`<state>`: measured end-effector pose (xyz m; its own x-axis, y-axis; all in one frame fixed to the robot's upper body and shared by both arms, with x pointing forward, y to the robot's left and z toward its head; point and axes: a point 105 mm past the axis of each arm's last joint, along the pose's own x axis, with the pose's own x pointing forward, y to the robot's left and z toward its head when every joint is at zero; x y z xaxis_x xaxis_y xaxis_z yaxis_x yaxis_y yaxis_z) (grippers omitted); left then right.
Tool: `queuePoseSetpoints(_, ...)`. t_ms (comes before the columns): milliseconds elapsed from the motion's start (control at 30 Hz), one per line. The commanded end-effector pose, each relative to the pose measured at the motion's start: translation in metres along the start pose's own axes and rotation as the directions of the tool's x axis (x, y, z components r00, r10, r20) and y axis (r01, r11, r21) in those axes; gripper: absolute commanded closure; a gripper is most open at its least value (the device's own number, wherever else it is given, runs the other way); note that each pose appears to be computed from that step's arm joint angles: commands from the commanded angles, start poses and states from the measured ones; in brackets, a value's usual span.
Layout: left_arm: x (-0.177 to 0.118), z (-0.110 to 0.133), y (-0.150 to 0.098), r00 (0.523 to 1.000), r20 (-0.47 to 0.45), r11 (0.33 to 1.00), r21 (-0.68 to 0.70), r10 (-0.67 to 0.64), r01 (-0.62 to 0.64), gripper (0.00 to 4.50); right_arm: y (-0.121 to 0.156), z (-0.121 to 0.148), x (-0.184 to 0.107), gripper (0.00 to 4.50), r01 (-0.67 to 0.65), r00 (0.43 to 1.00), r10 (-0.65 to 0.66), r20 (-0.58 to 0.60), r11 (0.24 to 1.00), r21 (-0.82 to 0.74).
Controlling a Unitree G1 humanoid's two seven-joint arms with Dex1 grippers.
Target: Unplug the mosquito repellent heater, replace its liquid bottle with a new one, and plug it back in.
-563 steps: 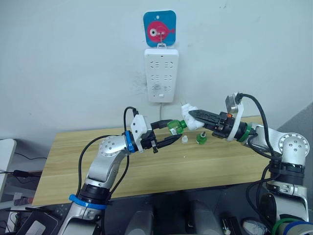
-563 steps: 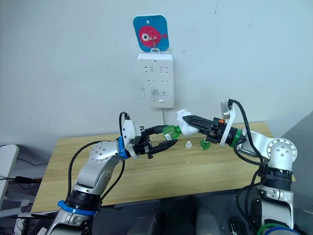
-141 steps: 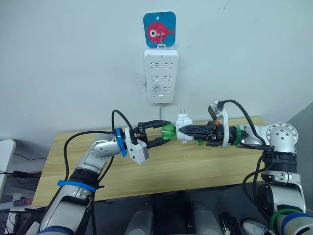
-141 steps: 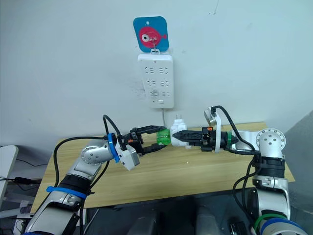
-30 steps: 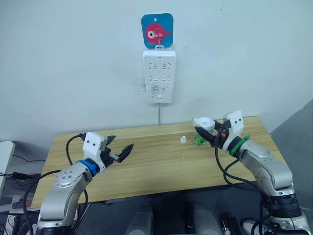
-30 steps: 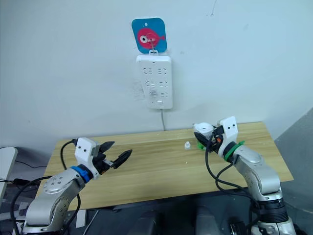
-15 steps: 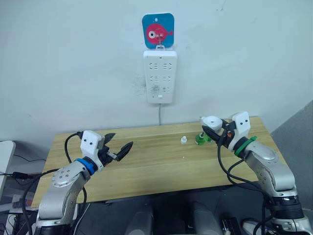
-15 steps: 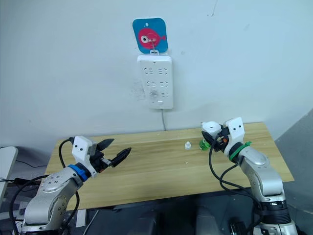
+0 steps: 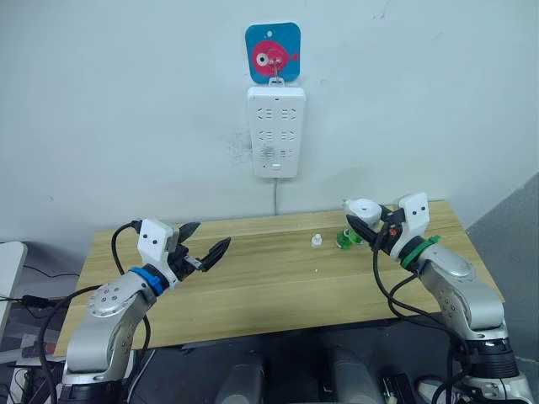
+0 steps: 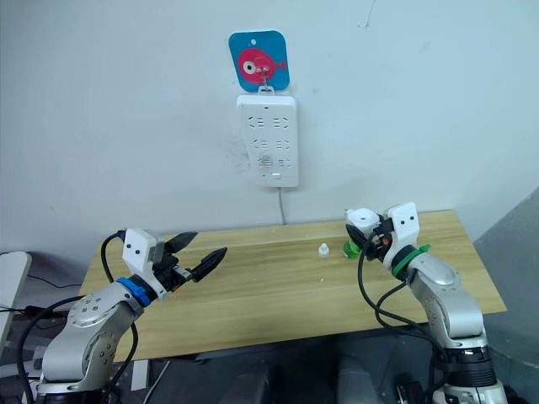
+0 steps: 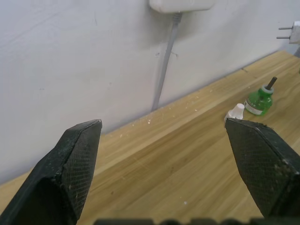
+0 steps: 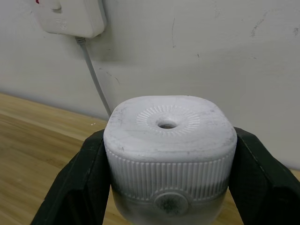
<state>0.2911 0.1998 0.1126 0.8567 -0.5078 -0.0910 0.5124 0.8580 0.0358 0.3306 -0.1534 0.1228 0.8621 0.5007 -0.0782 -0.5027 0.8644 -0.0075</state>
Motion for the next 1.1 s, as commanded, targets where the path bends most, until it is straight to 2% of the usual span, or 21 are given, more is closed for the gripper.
queuePoseSetpoints(33, -0.003, 0.0128, 0.0043, 0.999, 0.033, 0.999, 0.038, 0.012, -0.013, 0.0, 0.0002, 0.0238, -0.004, 1.53, 0.01, 0.996, -0.006, 0.091, 0.999, -0.034)
queuePoseSetpoints(1100, -0.0019, 0.0153, 0.0085, 0.998, 0.042, 0.998, 0.049, 0.048, -0.05, 0.0, 0.0027, 0.03, -0.0002, 1.53, 0.002, 0.996, 0.002, 0.094, 0.999, -0.042)
